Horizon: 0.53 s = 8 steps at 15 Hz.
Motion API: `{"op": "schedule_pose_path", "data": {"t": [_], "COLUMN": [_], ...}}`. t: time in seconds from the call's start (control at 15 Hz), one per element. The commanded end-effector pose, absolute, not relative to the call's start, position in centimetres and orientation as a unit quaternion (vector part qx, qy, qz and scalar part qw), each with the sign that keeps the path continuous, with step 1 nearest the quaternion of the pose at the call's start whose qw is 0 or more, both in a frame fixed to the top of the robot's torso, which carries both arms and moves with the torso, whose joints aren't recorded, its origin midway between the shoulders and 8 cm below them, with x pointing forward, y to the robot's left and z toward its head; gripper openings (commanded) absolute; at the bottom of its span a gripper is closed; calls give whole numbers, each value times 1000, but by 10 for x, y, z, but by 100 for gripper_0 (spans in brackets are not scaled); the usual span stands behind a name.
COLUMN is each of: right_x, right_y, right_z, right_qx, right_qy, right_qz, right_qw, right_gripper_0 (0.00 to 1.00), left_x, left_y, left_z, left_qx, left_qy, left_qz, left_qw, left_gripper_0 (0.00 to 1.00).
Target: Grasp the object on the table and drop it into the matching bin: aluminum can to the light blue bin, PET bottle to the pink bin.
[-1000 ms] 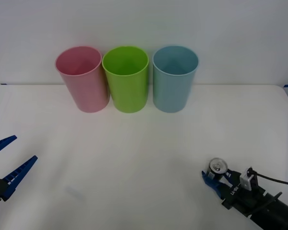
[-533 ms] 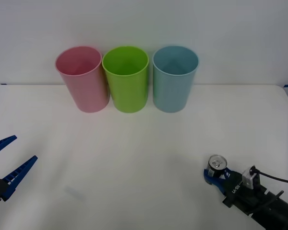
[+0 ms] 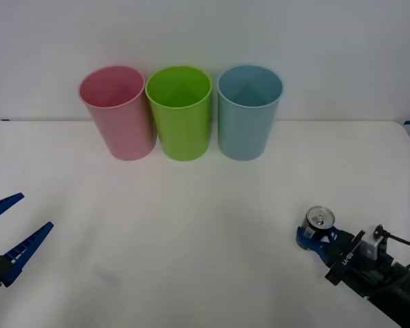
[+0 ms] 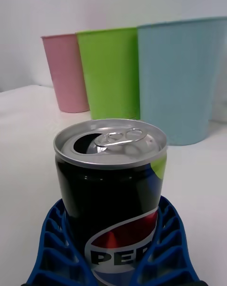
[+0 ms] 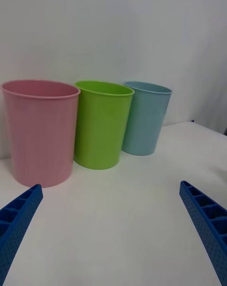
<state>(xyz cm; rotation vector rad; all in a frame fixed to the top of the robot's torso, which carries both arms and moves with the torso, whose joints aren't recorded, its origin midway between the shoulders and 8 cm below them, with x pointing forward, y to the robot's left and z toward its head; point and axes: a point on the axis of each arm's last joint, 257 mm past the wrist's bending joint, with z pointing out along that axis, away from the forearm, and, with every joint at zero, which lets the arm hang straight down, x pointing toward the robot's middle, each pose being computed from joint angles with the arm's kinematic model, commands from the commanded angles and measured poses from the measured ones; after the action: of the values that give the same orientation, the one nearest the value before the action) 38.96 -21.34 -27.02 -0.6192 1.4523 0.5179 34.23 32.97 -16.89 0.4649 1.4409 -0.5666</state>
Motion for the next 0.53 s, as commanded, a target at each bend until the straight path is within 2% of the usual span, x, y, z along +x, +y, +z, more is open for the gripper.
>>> {"op": "schedule_pose_path", "data": {"t": [0.07, 0.53], "right_x": [386, 396], "right_y": [-214, -203], "right_z": [-247, -167], "right_qx": [-262, -222], "right_qy": [642, 623], "right_qz": [242, 286], "right_qw": [679, 693], "right_gripper_0": [0, 0], "left_x": [342, 342], "left_y": [330, 330], "left_z": [-169, -169], "left_qx": [208, 208], "left_qy": [645, 645], "left_qz": [-253, -253], "left_qw": [691, 691], "left_gripper_0": [100, 100]}}
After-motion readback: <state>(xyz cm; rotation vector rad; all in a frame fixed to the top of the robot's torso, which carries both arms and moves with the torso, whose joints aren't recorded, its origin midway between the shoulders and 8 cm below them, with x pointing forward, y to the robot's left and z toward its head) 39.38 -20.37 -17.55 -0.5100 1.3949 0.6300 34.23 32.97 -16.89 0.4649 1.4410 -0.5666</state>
